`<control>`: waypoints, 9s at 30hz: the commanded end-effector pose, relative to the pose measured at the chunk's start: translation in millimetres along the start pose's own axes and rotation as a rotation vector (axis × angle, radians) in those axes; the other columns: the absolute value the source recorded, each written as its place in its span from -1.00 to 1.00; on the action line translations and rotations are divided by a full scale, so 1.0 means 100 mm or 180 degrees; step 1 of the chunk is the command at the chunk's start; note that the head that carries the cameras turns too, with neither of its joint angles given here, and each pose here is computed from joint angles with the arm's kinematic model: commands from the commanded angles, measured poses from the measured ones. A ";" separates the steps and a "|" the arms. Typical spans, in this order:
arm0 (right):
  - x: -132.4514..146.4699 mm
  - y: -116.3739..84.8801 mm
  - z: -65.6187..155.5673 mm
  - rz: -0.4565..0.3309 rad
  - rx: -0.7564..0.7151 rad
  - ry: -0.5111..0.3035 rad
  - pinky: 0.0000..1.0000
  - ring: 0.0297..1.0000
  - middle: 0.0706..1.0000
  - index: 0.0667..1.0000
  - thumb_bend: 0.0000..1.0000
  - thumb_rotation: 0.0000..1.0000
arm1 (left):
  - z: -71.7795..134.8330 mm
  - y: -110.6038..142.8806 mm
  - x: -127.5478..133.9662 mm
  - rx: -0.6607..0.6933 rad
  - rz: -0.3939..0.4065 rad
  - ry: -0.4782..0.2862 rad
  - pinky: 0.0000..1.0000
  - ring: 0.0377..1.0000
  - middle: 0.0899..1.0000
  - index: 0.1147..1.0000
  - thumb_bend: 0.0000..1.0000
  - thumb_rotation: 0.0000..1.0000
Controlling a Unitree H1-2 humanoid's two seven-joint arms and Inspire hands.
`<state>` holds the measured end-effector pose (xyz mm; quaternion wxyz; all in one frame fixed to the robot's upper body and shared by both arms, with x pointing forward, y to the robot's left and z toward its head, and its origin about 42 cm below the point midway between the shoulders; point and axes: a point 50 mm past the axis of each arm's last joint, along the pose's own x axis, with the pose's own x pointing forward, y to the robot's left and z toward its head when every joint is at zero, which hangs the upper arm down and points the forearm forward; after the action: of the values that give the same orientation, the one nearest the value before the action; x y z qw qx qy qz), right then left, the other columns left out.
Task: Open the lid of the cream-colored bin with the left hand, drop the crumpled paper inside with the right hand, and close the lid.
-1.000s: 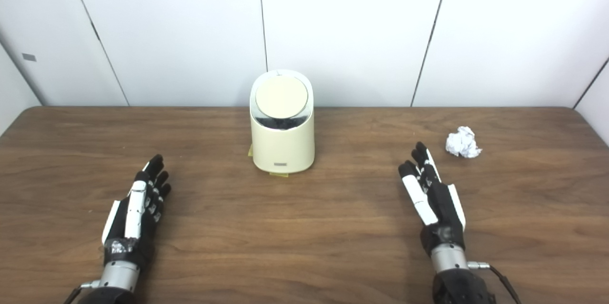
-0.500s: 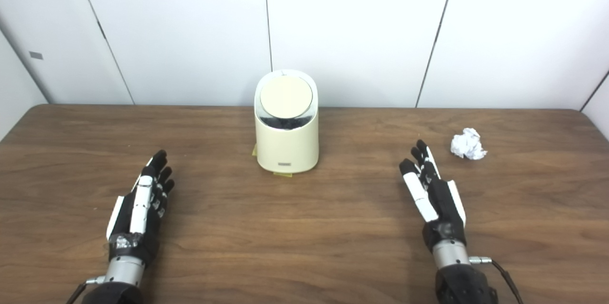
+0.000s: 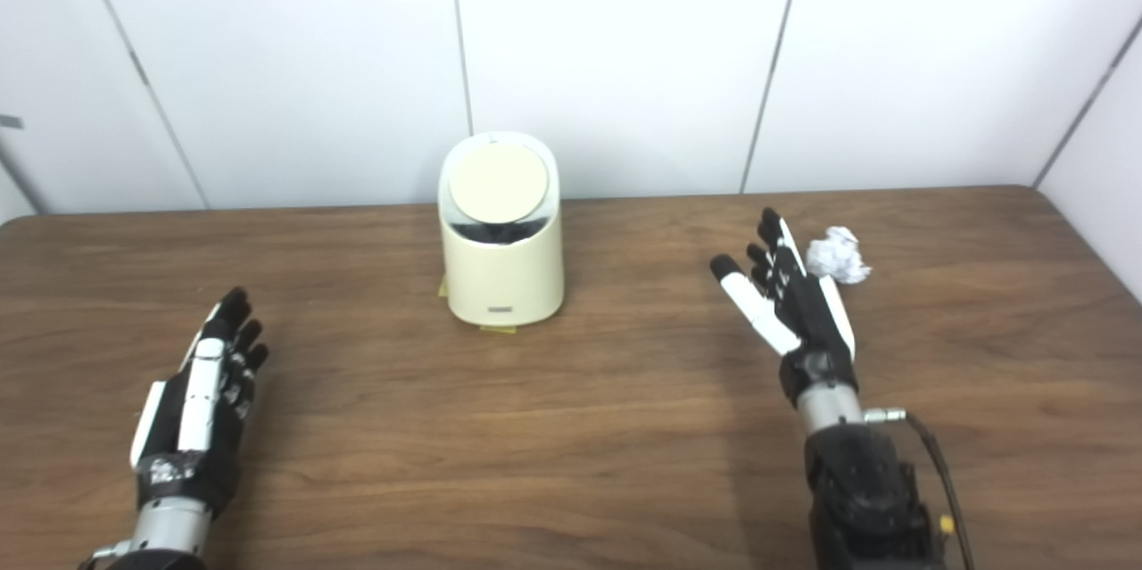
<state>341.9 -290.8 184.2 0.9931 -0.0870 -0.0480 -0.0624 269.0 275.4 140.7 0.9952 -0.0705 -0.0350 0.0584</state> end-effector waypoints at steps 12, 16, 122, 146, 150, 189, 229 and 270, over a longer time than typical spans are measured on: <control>-0.09 0.28 0.12 0.0188 0.0398 -0.0112 0.86 0.84 0.93 0.93 0.42 0.18 | 0.24 -0.14 0.13 0.0079 -0.0135 -0.0299 1.00 1.00 1.00 1.00 -0.08 0.63; -0.10 0.34 0.13 0.0250 0.0470 -0.0098 0.88 0.84 0.92 0.95 0.38 0.23 | 0.32 -0.17 0.19 0.0162 -0.0152 -0.0324 1.00 1.00 1.00 1.00 -0.01 0.64; -0.25 0.54 -0.16 0.0216 0.0708 0.0143 1.00 0.95 1.00 0.99 0.38 0.72 | 1.94 -2.44 2.47 0.4672 -0.1817 -0.0620 0.68 0.90 0.98 0.91 0.90 -0.76; -0.30 0.51 -0.17 0.0226 0.0717 0.0117 1.00 0.96 1.00 1.00 0.50 0.84 | 1.44 -2.44 2.30 0.5464 -0.2098 -0.1072 1.00 0.96 0.90 0.88 0.98 -0.82; -0.30 0.52 -0.15 0.0227 0.0745 0.0128 1.00 0.95 1.00 0.99 0.49 0.81 | 1.78 -2.35 2.27 0.4456 -0.1952 -0.0829 0.72 0.87 0.88 0.83 0.79 -0.69; 0.02 -0.16 0.42 -0.0111 -0.0492 -0.0575 0.72 0.85 0.88 0.88 0.50 -0.19 | 0.43 -0.45 0.38 0.0665 -0.0474 -0.0300 1.00 0.99 0.98 1.00 0.05 0.80; 1.11 -0.75 0.55 -0.0172 -0.3295 0.0524 0.39 0.69 0.78 0.75 0.86 -0.67 | 0.52 -0.28 0.29 0.0779 -0.0599 -0.0174 1.00 1.00 1.00 1.00 -0.21 0.68; 1.42 -0.77 0.50 0.0002 -0.4029 0.0790 0.06 0.38 0.41 0.54 0.81 -0.72 | 0.60 -0.36 0.10 0.1078 -0.0598 -0.0130 1.00 1.00 1.00 1.00 -0.24 0.62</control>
<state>458.8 -374.0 231.1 0.7571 -0.6340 0.1414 -0.0692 275.1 254.4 183.7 0.9945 0.0995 -0.0069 -0.0303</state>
